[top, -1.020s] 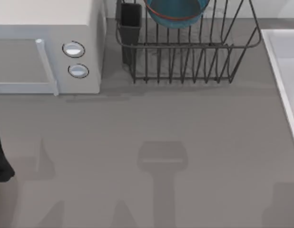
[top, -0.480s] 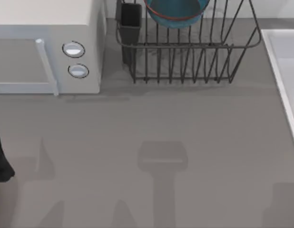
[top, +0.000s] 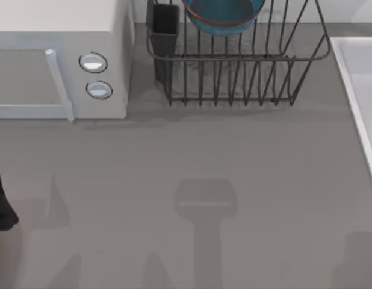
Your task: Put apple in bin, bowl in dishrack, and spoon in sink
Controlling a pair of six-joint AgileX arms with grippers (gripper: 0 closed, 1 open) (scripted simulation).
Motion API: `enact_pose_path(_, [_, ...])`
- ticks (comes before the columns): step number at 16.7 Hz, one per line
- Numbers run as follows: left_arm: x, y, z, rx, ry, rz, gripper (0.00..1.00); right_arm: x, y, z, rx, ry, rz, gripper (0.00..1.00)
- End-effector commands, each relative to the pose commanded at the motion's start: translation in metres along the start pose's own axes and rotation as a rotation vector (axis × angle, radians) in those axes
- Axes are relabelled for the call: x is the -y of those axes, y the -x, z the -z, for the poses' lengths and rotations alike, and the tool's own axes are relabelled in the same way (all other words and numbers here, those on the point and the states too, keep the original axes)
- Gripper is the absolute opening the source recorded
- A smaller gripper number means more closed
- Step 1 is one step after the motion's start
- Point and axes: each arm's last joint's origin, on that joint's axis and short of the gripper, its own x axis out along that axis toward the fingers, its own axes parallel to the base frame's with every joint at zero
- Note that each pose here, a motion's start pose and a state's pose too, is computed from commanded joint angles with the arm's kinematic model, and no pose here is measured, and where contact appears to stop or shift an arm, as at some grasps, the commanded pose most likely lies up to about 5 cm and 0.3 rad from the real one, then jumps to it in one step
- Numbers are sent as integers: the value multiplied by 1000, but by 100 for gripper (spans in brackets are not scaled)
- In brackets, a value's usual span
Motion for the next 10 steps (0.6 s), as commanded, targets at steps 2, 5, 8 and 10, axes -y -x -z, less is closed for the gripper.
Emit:
enact_pose_path(2, [0,0,0,0,0,0,100,0,0,0,0,0,0,0])
enact_pose_path(5, [0,0,0,0,0,0,100,2,22,0,-38,-34,-1,0])
enact_pose_path(8, [0,0,0,0,0,0,100,4,30,1,-40,-29,3,0])
enact_pose_path(10, [0,0,0,0,0,0,100,8,48,4,-47,-27,13,0])
